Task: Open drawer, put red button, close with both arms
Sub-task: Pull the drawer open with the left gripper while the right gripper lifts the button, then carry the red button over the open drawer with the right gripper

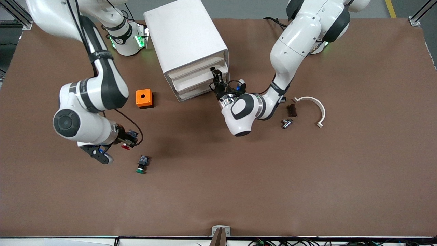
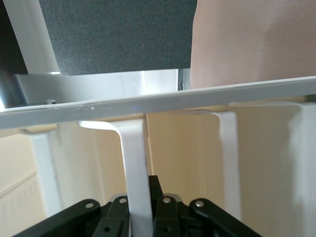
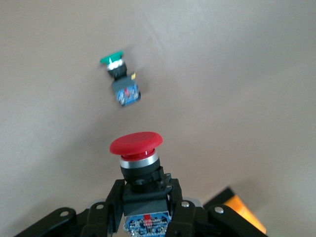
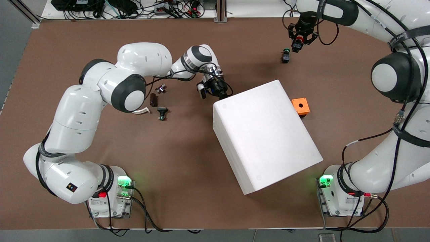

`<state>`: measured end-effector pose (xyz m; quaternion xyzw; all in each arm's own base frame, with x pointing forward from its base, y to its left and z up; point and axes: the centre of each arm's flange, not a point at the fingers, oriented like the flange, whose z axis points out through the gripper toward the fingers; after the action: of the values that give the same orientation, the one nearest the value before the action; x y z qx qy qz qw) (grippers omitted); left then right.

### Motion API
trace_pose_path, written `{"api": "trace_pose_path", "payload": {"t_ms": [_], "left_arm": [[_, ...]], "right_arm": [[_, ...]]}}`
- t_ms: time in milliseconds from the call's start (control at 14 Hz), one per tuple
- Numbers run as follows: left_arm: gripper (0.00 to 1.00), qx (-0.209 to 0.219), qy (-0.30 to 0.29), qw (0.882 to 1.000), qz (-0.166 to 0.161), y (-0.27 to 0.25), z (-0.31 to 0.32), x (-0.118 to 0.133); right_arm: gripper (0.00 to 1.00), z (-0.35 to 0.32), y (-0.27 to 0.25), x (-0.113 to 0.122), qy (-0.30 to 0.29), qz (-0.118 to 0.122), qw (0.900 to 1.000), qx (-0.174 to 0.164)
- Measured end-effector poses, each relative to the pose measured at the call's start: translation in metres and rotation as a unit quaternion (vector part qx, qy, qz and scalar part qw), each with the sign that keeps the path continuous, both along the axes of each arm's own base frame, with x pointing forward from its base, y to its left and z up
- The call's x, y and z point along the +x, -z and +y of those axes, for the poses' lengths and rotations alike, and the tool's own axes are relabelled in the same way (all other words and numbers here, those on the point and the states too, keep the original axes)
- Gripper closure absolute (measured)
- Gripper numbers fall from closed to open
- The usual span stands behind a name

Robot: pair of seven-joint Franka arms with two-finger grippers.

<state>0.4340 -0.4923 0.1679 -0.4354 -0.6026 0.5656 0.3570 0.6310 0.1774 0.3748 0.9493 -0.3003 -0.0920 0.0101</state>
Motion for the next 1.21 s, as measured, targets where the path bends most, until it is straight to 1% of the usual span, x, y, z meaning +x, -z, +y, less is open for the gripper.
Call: {"api": "trace_pose_path", "payload": {"t_ms": [285,498,641,783,997,1139,1210], "left_arm": [[0.90,-0.001,-0.039,0.999,-0.002,-0.001,0.034,0.038],[0.89,-0.003,-0.065,0.998,-0.004,-0.003,0.057,0.061],[0.88,-0.005,-0.083,0.997,-0.006,-0.005,0.073,0.077],[0.87,-0.005,-0.100,0.995,-0.007,-0.006,0.091,0.092],[0.84,-0.006,-0.115,0.993,-0.006,-0.006,0.108,0.105],[0.84,-0.006,-0.117,0.993,-0.006,-0.007,0.111,0.106],[0.82,-0.006,-0.117,0.993,-0.007,-0.007,0.110,0.106]], "right_arm": [[0.59,0.060,-0.030,-0.035,0.049,0.013,0.999,-0.001],[0.59,0.102,-0.050,-0.058,0.081,0.008,0.997,-0.006],[0.59,0.128,-0.053,-0.074,0.103,0.009,0.995,-0.014],[0.59,0.154,-0.043,-0.094,0.124,0.013,0.992,-0.025],[0.59,0.189,-0.029,-0.121,0.156,0.005,0.987,-0.028],[0.59,0.212,-0.026,-0.138,0.176,-0.002,0.984,-0.027],[0.59,0.224,-0.027,-0.145,0.184,-0.007,0.983,-0.024]]}}
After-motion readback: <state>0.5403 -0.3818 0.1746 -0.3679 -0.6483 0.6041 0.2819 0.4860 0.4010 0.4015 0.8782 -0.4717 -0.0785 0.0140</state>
